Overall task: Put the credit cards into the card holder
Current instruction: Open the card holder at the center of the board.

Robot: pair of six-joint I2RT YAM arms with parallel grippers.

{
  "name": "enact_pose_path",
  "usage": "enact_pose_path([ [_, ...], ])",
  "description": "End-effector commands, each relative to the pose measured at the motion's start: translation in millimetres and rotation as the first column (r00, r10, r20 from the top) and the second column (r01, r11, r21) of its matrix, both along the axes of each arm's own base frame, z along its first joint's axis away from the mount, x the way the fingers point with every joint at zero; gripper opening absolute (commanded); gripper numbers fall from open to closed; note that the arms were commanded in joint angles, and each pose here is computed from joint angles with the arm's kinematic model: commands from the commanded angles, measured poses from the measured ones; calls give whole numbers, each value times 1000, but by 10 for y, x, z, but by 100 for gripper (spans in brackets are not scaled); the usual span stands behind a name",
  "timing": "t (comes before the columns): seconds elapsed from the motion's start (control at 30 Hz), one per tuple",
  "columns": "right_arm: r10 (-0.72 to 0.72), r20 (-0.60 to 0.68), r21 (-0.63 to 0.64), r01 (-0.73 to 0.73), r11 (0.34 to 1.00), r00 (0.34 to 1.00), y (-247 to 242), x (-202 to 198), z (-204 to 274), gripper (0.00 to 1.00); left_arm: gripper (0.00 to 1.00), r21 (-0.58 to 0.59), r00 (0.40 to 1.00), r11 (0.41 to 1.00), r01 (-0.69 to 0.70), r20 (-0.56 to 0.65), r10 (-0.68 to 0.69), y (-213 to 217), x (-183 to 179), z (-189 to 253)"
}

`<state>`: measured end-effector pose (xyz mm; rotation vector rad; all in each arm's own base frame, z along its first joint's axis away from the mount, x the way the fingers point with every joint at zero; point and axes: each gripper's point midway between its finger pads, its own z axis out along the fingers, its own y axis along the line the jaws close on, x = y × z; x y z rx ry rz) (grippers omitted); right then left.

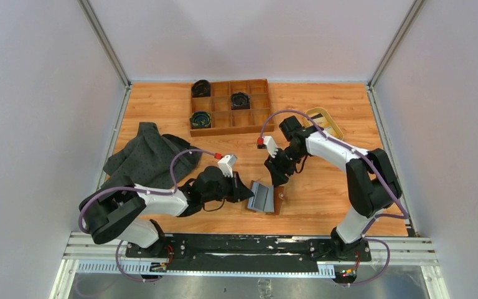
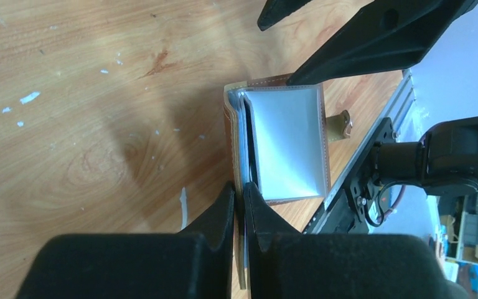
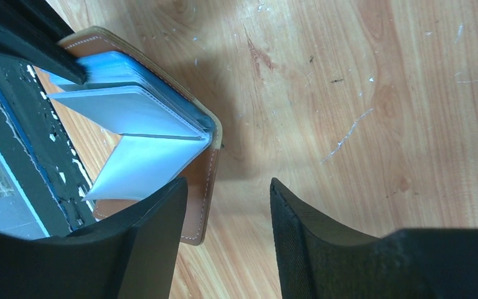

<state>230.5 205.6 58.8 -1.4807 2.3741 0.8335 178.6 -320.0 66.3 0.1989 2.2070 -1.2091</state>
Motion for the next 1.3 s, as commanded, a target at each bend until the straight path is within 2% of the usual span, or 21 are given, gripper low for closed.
enact_pose_path([
  [0.0,-24,17,49,23,999,1000,-19,47,224,58,3,42,997,998,45,68,-48,-40,62,158],
  [0.17,-52,24,118,49,992,998,-39,78,394,63,2,181,986,978,102,111,-123,-32,121,257],
  [0.3,-70,23,205,64,977,997,-49,83,577,67,2,329,974,937,114,147,-170,27,241,329],
  [0.43,-74,38,282,60,958,997,-53,77,747,67,1,510,965,856,88,170,-201,183,399,420],
  [0.6,-54,59,372,29,928,997,-15,22,933,69,2,618,948,780,98,180,-262,200,489,511],
  [0.7,-43,46,420,20,908,998,43,-16,998,70,3,647,939,751,130,162,-302,133,484,479],
  [0.83,-72,-13,449,70,891,997,111,24,970,70,8,649,938,745,158,138,-319,29,485,400],
  [0.97,-124,-93,432,152,889,988,157,136,809,66,10,636,941,751,176,114,-318,-42,479,334],
  [1.07,-154,-163,414,210,886,974,178,157,663,65,14,619,943,762,192,100,-318,-80,449,309],
  [1.27,-170,-246,367,254,895,954,180,158,436,65,20,589,944,781,207,88,-317,-137,412,315],
])
